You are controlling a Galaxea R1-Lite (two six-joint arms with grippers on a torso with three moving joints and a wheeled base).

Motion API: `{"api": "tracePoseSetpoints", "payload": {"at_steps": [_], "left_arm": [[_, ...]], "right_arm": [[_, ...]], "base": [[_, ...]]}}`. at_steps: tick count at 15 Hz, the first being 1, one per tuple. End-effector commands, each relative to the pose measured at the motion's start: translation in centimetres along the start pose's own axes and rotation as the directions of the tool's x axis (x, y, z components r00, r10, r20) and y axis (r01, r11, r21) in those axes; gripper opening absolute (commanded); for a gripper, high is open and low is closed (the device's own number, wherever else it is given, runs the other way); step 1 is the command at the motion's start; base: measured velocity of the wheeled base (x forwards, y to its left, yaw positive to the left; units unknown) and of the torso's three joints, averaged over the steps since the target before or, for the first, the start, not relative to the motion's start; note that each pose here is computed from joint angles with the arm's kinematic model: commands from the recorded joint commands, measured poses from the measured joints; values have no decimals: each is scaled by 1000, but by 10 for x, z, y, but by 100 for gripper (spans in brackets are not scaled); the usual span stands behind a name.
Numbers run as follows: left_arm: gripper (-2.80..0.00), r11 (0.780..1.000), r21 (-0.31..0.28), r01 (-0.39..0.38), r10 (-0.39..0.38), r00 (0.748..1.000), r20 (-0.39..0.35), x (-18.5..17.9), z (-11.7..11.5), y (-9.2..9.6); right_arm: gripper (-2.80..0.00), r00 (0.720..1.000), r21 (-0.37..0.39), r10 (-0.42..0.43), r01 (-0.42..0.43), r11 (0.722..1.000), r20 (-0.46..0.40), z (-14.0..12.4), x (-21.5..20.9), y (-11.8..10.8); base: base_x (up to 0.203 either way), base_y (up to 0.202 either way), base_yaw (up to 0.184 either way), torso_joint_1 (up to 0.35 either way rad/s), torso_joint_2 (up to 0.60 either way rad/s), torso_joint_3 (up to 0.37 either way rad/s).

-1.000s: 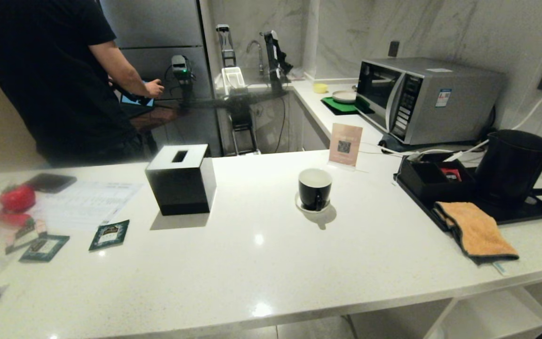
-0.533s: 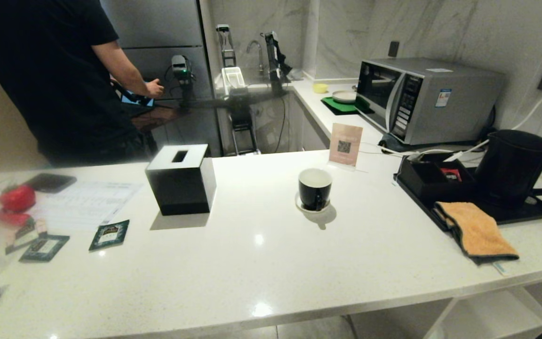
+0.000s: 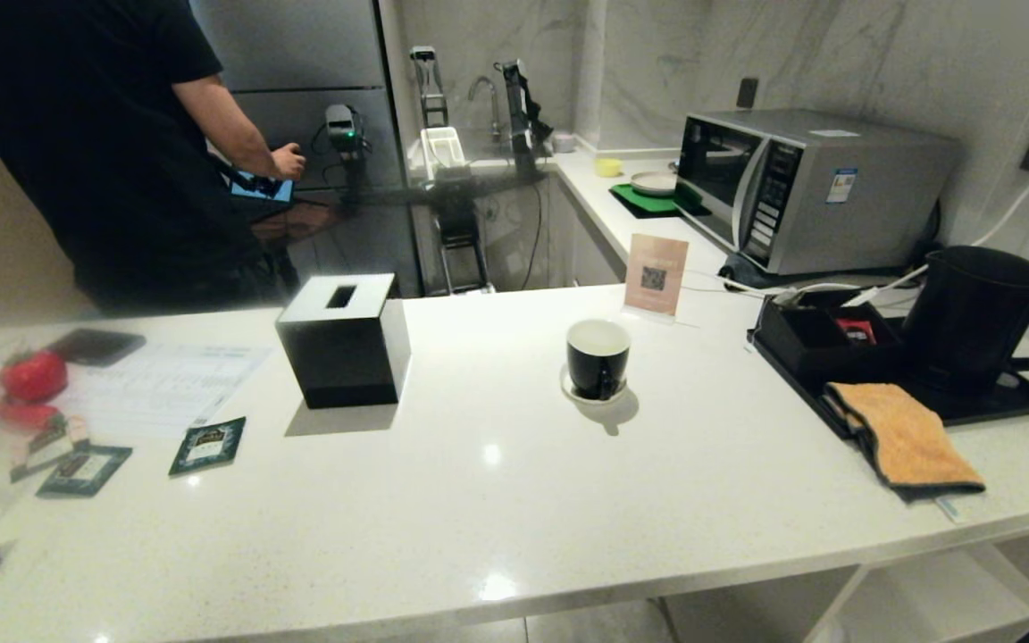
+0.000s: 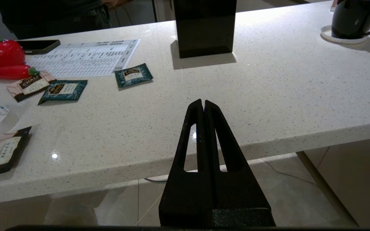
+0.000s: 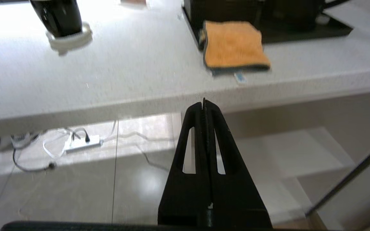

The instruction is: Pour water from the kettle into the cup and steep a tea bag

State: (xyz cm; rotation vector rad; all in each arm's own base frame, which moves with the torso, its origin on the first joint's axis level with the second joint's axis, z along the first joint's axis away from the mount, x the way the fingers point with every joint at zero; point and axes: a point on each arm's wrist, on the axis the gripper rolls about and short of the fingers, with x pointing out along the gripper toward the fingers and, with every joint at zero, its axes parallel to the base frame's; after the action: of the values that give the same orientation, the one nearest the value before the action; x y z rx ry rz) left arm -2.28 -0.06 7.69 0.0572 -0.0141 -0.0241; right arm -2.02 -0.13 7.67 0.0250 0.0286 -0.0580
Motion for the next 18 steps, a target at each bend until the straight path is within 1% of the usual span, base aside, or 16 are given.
{"api": "tracePoseSetpoints", "payload": {"at_steps": [1,18], "left_arm": [[-280,1000,0,1,-1,1000,-1,0,0,0],[-280,1000,0,-1,1,1000,-1,0,0,0]], "right_arm": [[-280,999,2,0,0,1000,34,-1,-2,0],[-280,999,2,0,0,1000,34,-1,-2,0]], "base": [[0,0,0,0,0,0],[0,0,0,0,0,0]]}}
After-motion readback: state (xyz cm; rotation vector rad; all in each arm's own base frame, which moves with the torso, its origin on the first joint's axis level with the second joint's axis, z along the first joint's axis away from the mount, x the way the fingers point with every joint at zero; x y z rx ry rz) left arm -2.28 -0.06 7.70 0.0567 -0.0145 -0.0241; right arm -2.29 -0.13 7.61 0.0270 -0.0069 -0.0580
